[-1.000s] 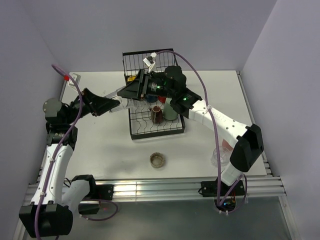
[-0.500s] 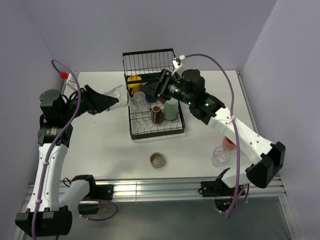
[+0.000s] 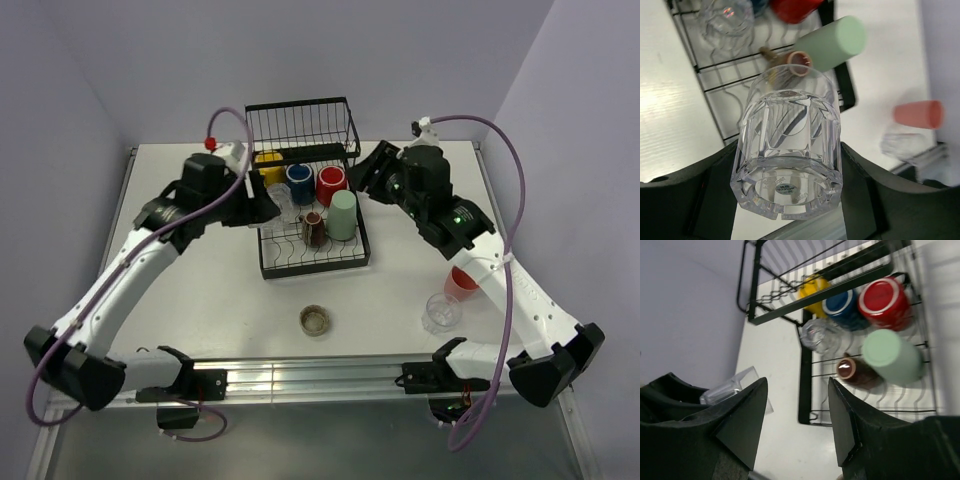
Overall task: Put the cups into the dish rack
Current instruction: Pass the cup from the right arm to the left, then place the cup upside down on the dish rack
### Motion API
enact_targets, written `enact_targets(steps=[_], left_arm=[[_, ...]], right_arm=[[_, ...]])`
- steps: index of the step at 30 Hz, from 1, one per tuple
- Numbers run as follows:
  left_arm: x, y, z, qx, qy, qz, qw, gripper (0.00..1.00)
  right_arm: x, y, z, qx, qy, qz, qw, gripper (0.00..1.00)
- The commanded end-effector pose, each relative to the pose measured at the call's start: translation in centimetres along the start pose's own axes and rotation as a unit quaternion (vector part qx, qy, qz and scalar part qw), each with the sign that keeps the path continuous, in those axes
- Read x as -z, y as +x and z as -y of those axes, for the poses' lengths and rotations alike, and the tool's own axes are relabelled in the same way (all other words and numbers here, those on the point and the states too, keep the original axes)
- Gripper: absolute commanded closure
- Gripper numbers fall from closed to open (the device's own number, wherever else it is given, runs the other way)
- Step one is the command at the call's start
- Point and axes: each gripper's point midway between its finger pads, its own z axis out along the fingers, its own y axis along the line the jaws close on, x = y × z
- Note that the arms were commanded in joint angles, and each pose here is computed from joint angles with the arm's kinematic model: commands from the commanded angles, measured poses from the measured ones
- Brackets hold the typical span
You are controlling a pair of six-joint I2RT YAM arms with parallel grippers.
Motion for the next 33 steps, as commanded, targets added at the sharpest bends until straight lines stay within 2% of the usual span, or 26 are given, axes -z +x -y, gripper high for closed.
enact_targets(steps=[1, 2, 6, 13, 20, 33], left_arm=[[-1.8, -0.9, -2.4, -0.034, -0.112, 0.015, 0.993, 1.0], [-2.2, -0.8, -1.8, -0.043, -0.118, 0.012, 0.992, 1.0], [-5.2, 0.2, -3.6, -0.059, -0.188, -0.018, 0.98, 1.0], [-8.8, 1.4, -4.8, -0.079, -0.237, -0.059, 0.967, 1.0], [-12.1, 2.7, -5.5, -0.094, -0.252, -0.096, 0.958, 1.0], [-14.7, 5.2, -7.0, -0.097, -0.264, -0.14, 0.949, 1.0]], right_arm=[[1.3, -1.7, 3.2, 0.025, 0.057, 0.036, 0.997, 0.41], [1.6, -2.1, 3.7, 0.028, 0.063, 0.041, 0.997, 0.41], [2.0, -2.2, 5.8, 0.033, 0.091, 0.045, 0.994, 0.41], [2.2, -2.2, 7.8, 0.037, 0.11, 0.041, 0.992, 0.4], [1.9, -1.8, 9.0, 0.04, 0.12, 0.032, 0.991, 0.4], [1.8, -1.4, 10.5, 0.04, 0.132, 0.023, 0.99, 0.4]])
